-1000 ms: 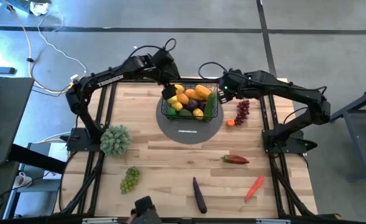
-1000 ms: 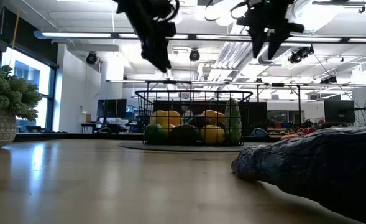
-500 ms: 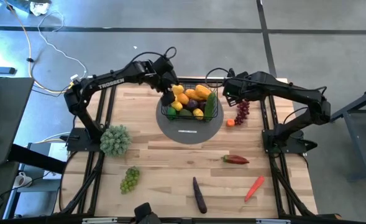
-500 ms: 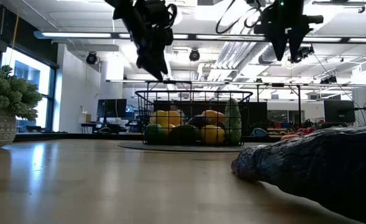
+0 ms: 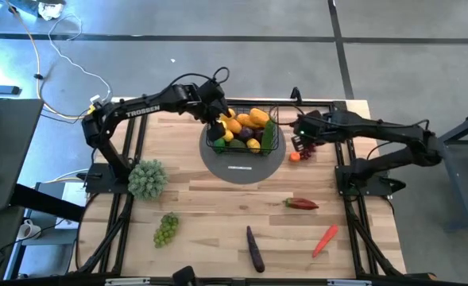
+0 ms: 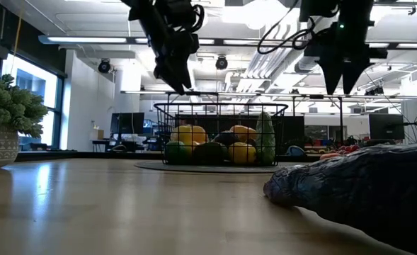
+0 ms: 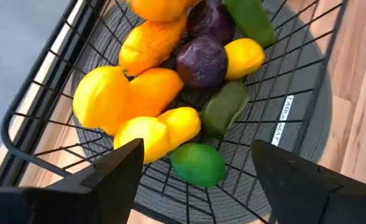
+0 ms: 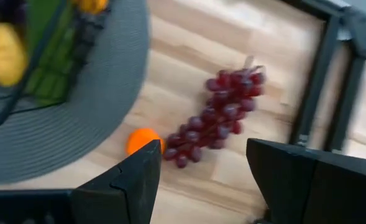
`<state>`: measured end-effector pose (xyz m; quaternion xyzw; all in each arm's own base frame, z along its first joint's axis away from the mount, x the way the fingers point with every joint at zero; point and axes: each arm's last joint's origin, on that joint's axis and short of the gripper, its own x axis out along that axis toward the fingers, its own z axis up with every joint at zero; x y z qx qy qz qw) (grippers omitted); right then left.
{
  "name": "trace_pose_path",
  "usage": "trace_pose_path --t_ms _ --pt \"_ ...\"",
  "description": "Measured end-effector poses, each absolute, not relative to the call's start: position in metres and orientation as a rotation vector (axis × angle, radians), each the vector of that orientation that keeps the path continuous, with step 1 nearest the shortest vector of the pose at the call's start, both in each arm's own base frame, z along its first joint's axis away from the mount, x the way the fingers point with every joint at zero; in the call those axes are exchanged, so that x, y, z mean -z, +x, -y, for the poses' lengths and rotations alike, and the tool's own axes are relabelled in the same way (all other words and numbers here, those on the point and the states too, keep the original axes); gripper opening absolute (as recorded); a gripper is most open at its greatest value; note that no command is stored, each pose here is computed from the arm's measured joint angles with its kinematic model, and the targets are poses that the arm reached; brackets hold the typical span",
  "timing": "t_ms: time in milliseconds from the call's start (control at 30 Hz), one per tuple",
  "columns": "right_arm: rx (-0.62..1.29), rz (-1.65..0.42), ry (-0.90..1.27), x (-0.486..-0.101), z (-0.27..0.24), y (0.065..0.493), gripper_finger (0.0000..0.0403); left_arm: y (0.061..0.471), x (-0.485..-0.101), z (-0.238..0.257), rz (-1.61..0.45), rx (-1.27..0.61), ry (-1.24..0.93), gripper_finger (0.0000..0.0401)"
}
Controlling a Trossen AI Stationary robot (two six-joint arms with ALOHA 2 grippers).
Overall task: Build produce basket
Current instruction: Put the orange into the wire basket
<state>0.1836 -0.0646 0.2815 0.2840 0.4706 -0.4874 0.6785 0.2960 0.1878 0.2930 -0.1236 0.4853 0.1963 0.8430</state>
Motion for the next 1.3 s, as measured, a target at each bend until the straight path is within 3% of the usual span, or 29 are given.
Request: trace_pose_path --t_ms 200,567,1300 --pt "0.99 -0.989 0.7 -0.267 0.061 0.176 0.022 0.293 -0.309 -0.174 -0.968 -0.405 -0.273 0.0287" --pt "1.047 -0.983 0.796 -0.243 0.059 0.174 0.022 0.269 -0.318 -0.146 -0.883 -0.498 -0.315 0.0287" --pt "0.781 -1.002 0.674 -0.198 0.057 0.18 0.0252 0.252 -0.327 -0.107 -0.791 -0.548 -0.314 0.0287"
